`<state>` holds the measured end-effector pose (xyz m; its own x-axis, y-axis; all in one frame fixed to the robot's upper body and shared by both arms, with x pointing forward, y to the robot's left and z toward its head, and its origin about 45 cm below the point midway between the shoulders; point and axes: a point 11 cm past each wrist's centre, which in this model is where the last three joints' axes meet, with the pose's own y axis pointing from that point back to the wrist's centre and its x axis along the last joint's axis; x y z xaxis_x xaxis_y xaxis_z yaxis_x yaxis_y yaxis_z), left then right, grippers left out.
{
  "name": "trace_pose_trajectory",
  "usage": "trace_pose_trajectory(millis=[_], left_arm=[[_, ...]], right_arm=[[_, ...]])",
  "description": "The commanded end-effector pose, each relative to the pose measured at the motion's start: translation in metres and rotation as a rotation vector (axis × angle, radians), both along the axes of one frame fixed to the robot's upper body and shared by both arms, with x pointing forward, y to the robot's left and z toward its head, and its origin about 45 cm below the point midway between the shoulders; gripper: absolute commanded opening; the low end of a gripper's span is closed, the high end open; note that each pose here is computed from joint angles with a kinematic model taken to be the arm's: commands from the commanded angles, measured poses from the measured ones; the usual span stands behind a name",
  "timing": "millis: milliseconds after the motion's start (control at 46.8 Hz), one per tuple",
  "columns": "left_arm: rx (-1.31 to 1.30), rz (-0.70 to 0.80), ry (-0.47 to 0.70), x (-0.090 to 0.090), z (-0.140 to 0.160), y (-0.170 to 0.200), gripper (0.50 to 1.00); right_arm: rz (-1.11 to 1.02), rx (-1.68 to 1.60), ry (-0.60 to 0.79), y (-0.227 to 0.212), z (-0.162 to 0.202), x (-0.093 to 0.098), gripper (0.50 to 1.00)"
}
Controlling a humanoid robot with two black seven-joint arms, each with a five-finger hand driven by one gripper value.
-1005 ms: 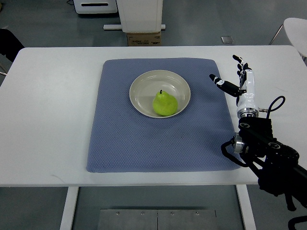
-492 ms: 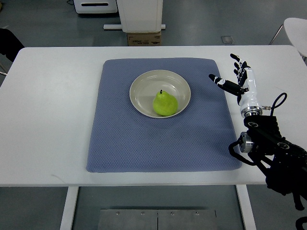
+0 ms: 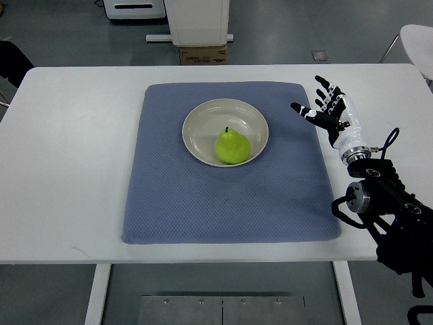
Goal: Place pear on plate with right hand
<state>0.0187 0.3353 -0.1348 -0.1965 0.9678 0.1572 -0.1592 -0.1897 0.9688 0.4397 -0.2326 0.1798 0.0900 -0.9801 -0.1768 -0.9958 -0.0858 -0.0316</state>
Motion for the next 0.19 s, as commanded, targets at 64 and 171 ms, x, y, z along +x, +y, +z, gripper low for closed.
trace_pose_trajectory(millis=[64, 171], left_arm=[[0.000, 0.000, 0.000, 0.0000, 0.0000, 0.0000, 1.000], [0.000, 0.001, 0.000, 0.0001, 0.0000, 0.0000, 1.000]], right_arm=[[-0.029, 0.031, -0.019, -0.0018, 0.0038, 0.0012, 1.000], [-0.042, 0.054, -0.025, 0.0005, 0.0067, 0.0027, 1.000]])
